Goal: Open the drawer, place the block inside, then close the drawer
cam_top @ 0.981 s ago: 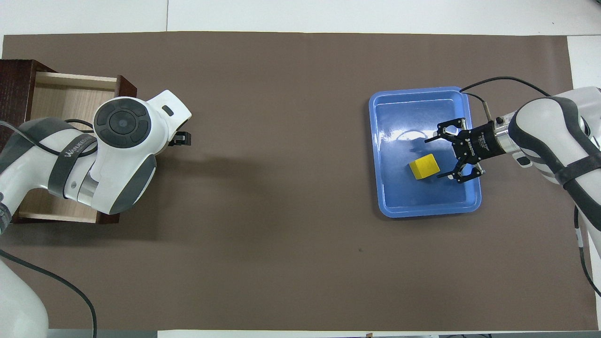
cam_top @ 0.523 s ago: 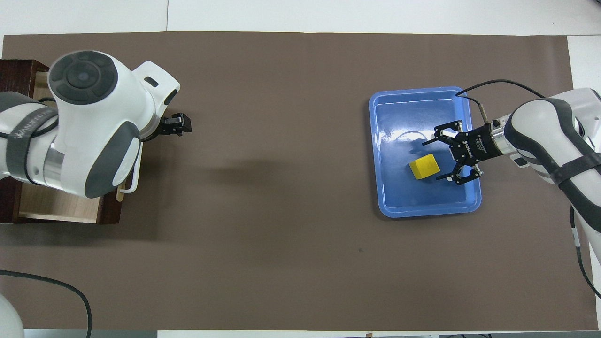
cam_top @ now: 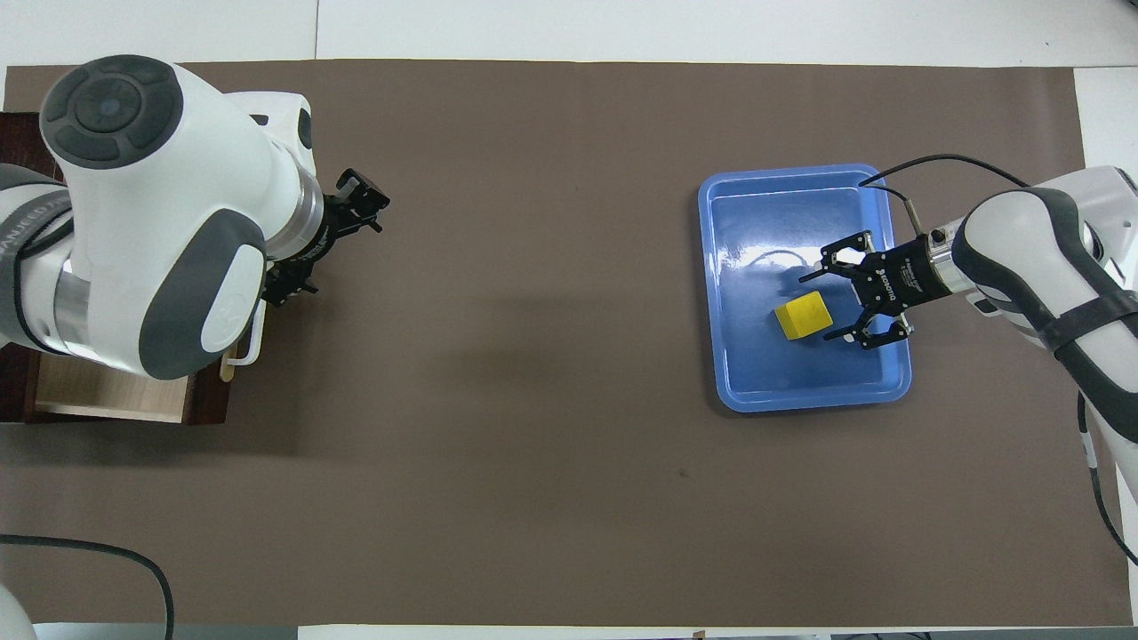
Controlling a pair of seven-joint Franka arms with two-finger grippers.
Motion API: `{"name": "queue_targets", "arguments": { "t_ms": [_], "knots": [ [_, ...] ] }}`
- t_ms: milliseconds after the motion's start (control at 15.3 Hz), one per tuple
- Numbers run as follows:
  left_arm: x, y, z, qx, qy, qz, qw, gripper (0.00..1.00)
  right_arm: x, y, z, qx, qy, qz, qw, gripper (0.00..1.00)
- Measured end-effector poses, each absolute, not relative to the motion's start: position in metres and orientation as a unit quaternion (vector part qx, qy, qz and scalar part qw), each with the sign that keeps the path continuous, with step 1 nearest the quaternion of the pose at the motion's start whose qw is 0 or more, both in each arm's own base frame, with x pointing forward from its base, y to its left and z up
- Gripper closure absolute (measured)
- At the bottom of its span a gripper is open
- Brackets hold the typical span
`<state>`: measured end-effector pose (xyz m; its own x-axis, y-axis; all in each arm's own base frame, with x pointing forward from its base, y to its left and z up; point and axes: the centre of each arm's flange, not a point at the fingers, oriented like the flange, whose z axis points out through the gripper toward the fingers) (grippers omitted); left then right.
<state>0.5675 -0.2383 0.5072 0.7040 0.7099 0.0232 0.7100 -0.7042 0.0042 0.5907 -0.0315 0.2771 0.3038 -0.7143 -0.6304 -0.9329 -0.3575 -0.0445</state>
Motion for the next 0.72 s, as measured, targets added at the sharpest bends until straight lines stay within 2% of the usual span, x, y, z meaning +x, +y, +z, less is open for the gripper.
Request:
{"name": "queue_targets", "arguments": {
  "t_ms": [131,523,720],
  "knots": [
    [0.561,-0.253,0.507,-0.897,-0.441,-0.011,0.002,0.00,0.590,-0.031,0.276,-0.780,0.528,0.265,0.206,0.44],
    [0.546,-0.282,0.504,-0.827,-0.563,-0.002,-0.003,0.00,0.591,-0.031,0.278,-0.781,0.527,0.265,0.207,0.44],
    [0.539,-0.296,0.504,-0.807,-0.591,-0.003,-0.006,0.00,0.603,-0.030,0.300,-0.773,0.536,0.268,0.210,0.44]
  ]
}}
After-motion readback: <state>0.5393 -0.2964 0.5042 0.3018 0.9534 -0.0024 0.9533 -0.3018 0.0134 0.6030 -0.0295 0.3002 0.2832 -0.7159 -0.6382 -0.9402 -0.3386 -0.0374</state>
